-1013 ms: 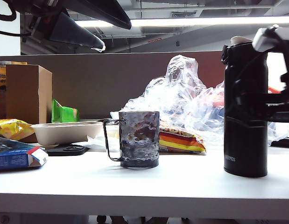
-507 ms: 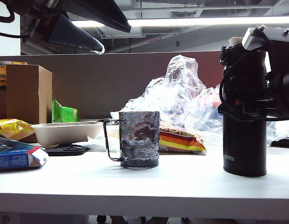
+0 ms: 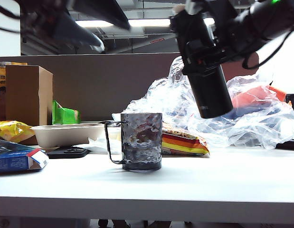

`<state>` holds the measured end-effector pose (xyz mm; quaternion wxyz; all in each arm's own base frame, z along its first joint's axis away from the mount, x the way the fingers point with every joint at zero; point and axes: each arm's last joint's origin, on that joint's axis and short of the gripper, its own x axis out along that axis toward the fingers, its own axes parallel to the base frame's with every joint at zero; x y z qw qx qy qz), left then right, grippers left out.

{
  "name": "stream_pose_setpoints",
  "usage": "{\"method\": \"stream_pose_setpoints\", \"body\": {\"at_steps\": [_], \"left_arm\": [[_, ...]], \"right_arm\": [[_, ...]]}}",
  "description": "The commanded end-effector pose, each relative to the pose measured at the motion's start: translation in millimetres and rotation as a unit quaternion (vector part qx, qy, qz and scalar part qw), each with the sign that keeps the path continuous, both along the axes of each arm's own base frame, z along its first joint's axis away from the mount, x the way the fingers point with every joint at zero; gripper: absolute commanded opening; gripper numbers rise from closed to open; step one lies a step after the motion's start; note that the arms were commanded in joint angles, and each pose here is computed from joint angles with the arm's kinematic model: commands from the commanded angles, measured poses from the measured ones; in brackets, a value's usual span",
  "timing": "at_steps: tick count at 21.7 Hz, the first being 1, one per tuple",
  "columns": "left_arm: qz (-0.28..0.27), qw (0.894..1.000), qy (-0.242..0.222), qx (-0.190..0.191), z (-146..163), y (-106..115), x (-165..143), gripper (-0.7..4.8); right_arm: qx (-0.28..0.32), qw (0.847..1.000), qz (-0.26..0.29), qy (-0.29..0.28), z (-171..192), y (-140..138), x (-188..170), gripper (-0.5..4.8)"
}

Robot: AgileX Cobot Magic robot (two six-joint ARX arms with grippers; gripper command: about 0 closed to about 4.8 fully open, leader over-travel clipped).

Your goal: Pick up the black thermos, pour some water into the cup, then place the black thermos back on the table.

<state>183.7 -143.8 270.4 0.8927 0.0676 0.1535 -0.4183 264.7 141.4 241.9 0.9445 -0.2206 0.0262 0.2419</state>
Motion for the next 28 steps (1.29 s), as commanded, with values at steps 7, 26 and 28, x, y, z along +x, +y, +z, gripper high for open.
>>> {"method": "stream_pose_setpoints", "body": {"at_steps": [7, 26, 28], "left_arm": [[0.014, 0.997, 0.053, 0.051, -32, -13, 19, 4.79], [0.028, 0.994, 0.064, 0.083, -37, -10, 18, 4.79], [0.03, 0.994, 0.065, 0.083, -37, -10, 18, 4.79]], "right_arm": [[-0.27, 0.953, 0.047, -0.132, -5, 21, 40, 1.48], [-0.37, 0.907, 0.064, -0.191, -7, 21, 42, 1.48], [-0.384, 0.897, 0.059, -0.214, -4, 21, 42, 1.48]]}}
